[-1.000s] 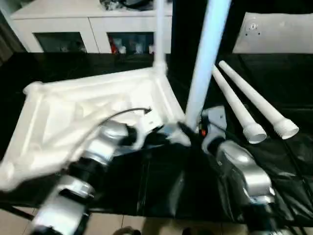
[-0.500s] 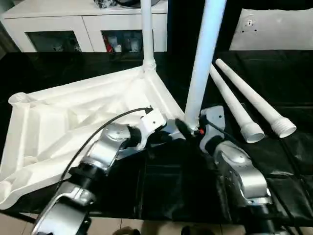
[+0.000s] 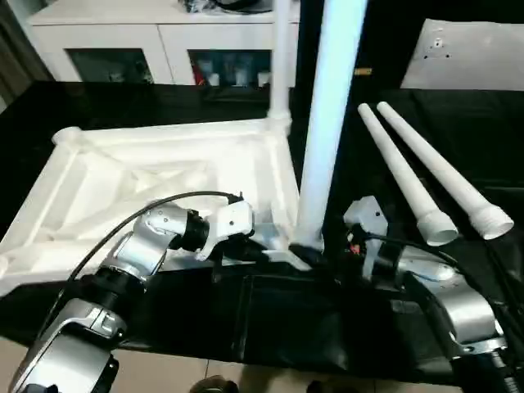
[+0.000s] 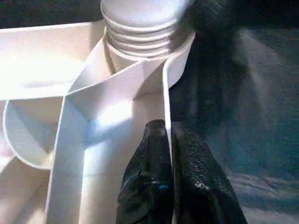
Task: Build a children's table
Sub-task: Rotate leg to tighten
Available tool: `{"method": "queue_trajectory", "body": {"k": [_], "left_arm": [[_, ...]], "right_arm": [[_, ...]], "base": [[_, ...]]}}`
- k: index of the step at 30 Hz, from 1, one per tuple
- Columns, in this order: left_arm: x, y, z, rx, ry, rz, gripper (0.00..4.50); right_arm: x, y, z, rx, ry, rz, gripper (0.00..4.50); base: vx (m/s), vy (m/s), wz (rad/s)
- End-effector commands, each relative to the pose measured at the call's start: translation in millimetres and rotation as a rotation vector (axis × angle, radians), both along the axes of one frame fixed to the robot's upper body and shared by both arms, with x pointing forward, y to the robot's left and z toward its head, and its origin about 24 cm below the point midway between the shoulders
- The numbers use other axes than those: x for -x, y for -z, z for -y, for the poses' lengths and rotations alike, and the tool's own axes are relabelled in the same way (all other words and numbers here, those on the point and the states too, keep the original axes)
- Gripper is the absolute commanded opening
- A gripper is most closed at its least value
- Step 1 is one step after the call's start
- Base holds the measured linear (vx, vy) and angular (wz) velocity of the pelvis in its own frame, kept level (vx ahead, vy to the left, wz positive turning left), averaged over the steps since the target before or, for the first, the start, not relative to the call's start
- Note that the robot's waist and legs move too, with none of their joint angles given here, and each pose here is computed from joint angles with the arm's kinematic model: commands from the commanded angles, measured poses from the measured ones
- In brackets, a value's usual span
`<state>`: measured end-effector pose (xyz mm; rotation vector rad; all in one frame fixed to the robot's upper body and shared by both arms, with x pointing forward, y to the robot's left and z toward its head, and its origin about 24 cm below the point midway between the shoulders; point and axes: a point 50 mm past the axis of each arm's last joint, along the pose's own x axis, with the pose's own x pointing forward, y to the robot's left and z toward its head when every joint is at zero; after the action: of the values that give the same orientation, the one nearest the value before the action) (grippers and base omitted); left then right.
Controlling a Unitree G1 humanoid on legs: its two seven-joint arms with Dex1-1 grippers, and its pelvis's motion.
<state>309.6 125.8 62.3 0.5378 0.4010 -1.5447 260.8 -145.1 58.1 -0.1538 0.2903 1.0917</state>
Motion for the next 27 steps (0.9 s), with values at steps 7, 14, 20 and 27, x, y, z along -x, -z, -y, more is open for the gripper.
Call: {"method": "queue_trajectory", "body": {"k": [7,14,20,27], "left_arm": [[0.2,-11.3,5.4,-0.02,0.159,0.019,0.0],[2.9,-9.1,6.1,-0.007,0.179,-0.002,0.0],[3.5,-8.3,5.3,-0.007,0.186,-0.01,0.0],[3.8,-7.5,4.6,-0.002,0.171,-0.021,0.0]], "right_arm": [[4.6,-3.9,-7.1,-0.017,-0.145,-0.025,4.02],[6.9,-3.3,-7.7,-0.028,-0.167,-0.044,3.55],[8.8,-1.8,-7.5,-0.027,-0.179,-0.06,3.1],[11.0,1.0,-10.8,-0.036,-0.179,-0.082,2.75]], "base": [[0.0,0.0,0.0],[0.0,0.0,0.0],[0.0,0.0,0.0],[0.0,0.0,0.0]]}}
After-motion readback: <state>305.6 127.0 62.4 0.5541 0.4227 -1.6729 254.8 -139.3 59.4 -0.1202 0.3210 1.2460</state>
